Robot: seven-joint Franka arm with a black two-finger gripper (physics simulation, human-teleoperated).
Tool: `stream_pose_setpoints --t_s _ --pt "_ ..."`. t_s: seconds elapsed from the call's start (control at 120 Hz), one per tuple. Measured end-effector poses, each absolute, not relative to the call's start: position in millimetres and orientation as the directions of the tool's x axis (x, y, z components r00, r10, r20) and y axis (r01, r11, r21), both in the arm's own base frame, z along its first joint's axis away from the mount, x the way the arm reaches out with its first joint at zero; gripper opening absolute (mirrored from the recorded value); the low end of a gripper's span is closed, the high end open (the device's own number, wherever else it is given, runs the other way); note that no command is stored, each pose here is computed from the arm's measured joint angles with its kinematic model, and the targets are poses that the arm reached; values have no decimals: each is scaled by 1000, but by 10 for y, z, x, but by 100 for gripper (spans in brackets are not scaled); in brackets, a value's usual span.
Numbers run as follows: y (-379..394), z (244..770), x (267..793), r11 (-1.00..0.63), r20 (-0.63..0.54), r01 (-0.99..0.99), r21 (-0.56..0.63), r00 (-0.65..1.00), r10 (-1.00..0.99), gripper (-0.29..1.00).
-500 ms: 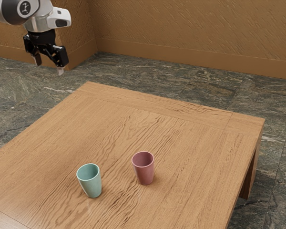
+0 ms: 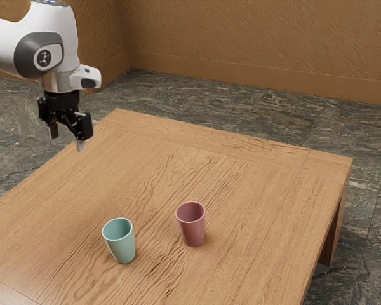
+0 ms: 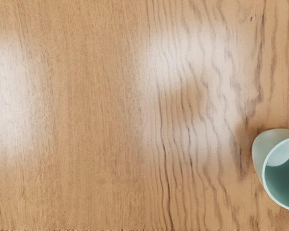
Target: Place the right cup onto the left cup
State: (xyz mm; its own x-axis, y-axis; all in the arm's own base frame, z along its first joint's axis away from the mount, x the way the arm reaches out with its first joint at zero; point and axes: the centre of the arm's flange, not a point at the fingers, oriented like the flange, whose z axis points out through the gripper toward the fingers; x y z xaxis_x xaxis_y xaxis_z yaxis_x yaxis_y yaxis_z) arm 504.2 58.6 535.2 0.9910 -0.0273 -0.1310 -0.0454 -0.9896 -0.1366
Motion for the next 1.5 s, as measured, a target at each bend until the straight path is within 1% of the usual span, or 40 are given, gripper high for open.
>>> stream_pose_setpoints --t_s 0.217,0.45,0.85,1.333,1.358,1.392,1.5 --pt "480 4484 4873 -997 -231 -46 -68 973 -29 70" --pt "411 3871 4795 -999 -258 -29 -32 966 -20 70" --pt "154 3364 4857 -998 -253 -61 -25 966 -52 70" --pt "28 3024 4909 -999 -244 -55 -5 968 -52 70" --pt "26 3014 4909 -999 -245 -53 -4 968 -51 69" --pt "22 3013 4913 -999 -243 -52 -3 969 -50 63" --pt "-21 3038 4933 -999 -232 -44 -7 972 -41 35"
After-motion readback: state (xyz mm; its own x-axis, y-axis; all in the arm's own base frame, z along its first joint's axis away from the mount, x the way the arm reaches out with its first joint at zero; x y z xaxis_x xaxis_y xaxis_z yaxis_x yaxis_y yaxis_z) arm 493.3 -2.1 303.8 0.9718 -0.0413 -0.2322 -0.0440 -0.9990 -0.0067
